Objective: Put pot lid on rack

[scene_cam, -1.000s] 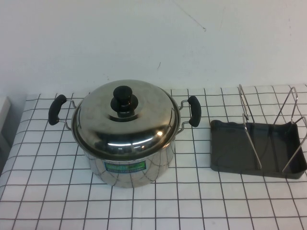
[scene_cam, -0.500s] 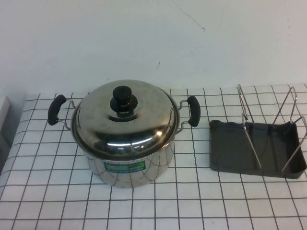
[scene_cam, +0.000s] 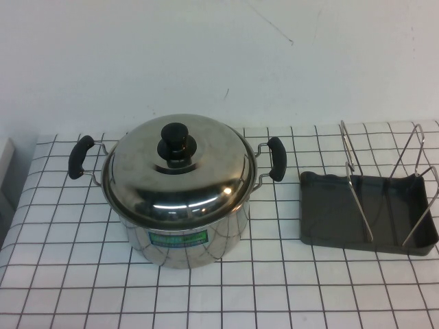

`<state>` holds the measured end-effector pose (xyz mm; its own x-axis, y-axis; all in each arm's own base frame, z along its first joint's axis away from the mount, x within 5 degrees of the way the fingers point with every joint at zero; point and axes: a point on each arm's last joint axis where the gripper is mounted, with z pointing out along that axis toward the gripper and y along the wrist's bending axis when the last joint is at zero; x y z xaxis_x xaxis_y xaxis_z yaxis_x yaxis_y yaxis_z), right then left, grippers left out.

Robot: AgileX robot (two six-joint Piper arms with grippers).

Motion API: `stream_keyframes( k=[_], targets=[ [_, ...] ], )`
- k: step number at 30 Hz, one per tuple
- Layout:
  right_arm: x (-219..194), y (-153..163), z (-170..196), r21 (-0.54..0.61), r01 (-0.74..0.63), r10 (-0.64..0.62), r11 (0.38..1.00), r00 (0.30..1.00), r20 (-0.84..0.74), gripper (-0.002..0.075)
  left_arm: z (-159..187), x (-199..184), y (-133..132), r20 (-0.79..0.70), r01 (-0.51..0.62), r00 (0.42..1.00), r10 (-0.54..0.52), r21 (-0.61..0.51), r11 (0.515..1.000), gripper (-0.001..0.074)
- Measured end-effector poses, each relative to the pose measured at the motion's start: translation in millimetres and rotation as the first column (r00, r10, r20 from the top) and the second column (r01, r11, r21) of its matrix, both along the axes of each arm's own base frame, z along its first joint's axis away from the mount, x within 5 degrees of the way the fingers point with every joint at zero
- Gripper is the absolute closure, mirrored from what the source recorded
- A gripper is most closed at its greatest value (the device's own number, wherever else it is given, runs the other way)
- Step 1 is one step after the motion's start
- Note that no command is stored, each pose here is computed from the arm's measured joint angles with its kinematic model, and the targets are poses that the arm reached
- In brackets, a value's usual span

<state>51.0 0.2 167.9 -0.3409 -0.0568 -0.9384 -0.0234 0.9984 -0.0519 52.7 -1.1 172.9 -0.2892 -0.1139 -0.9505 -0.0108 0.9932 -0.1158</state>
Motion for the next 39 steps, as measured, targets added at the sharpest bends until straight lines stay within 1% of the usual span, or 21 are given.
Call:
stream_keyframes(
  k=[15,17,21,24,26,28,29,32,33,36,37,39],
  targets=[
    [0.0,0.0,0.0,0.0,0.0,0.0,1.0,1.0,0.0,0.0729,0.0,0.0,0.0,0.0,0.0,1.0,0.0,0.0,1.0,0.0738],
    [0.0,-0.5,0.0,-0.013,0.001,-0.001,1.0,1.0,0.0,0.0729,0.0,0.0,0.0,0.0,0.0,1.0,0.0,0.0,1.0,0.0738],
    [1.1,-2.5,1.8,-0.075,0.004,-0.002,0.997,0.999,0.032,0.0729,4.1,1.5,-0.1,0.058,0.001,0.998,-0.001,-0.002,1.0,0.0738],
    [4.2,-1.8,13.9,-0.087,0.004,0.011,0.996,0.986,0.169,0.0729,16.2,3.6,-0.3,0.193,0.003,0.981,-0.002,-0.005,1.0,0.0738],
    [5.6,-0.8,26.8,-0.095,0.005,0.025,0.995,0.951,0.307,0.0729,26.1,4.1,-0.4,0.299,0.005,0.954,-0.002,-0.008,1.0,0.0738],
    [5.1,0.5,40.4,-0.099,0.006,0.039,0.995,0.895,0.445,0.0729,39.1,3.0,-0.5,0.432,0.007,0.902,-0.002,-0.011,1.0,0.0738],
    [3.9,1.2,47.9,-0.102,0.007,0.047,0.995,0.855,0.517,0.0729,44.6,2.0,-0.6,0.486,0.009,0.874,-0.002,-0.012,1.0,0.0738],
    [-1.7,3.0,66.0,-0.106,0.009,0.066,0.994,0.727,0.683,0.0729,62.6,-4.0,-0.6,0.657,0.014,0.754,0.0,-0.015,1.0,0.0738],
    [-4.4,3.6,71.6,-0.105,0.01,0.071,0.994,0.679,0.731,0.0729,69.1,-7.2,-0.6,0.715,0.016,0.699,0.0,-0.016,1.0,0.0738],
    [-12.8,4.8,84.8,-0.087,-0.001,0.073,0.996,0.543,0.837,0.0729,80.6,-14.8,-0.5,0.812,0.02,0.583,0.003,-0.018,1.0,0.0738],
    [-14.6,5.1,87.2,-0.086,-0.002,0.075,0.996,0.514,0.855,0.0729,83.5,-17.1,-0.5,0.835,0.022,0.55,0.003,-0.018,1.0,0.0738],
    [-17.6,5.2,90.6,-0.081,-0.005,0.074,0.997,0.471,0.879,0.0729,87.5,-20.6,-0.7,0.866,0.023,0.5,-0.001,-0.012,1.0,0.0738]
  ],
)
